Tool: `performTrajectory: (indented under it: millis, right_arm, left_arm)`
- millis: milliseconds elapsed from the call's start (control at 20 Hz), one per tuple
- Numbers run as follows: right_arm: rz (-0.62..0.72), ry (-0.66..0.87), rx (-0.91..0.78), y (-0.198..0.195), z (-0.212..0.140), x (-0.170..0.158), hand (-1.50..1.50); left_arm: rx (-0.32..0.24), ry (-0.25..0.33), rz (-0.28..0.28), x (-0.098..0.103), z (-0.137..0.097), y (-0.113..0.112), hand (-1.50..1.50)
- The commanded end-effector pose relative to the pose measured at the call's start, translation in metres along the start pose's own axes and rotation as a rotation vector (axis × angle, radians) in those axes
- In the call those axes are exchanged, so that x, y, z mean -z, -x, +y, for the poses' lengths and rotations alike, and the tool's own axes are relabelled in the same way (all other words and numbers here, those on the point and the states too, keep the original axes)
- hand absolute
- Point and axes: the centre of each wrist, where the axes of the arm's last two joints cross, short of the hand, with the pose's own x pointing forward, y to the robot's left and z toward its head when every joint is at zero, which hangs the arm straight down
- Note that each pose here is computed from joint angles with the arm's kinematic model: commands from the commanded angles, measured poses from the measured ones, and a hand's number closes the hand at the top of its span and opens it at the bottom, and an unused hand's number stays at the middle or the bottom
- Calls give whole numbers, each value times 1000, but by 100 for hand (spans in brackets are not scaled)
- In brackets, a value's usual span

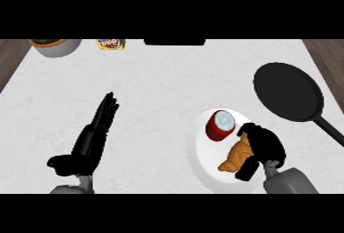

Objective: Pick the croissant from the plate and place it in the pan

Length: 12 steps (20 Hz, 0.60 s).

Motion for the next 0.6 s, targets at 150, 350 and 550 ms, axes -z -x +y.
performTrajectory:
  millis: [150,350,550]
  right_arm:
    - [-247,95,-30,-11,-11,-1,150]
    - [-512,192,5,-33,-12,-28,150]
    - [-509,408,17,-22,-15,-58,150]
  left_arm:
    - [-3,2,-22,11,-3,-16,0]
    - [-5,17,7,3,2,-8,0]
    - [9,-3,-15,7,4,-9,0]
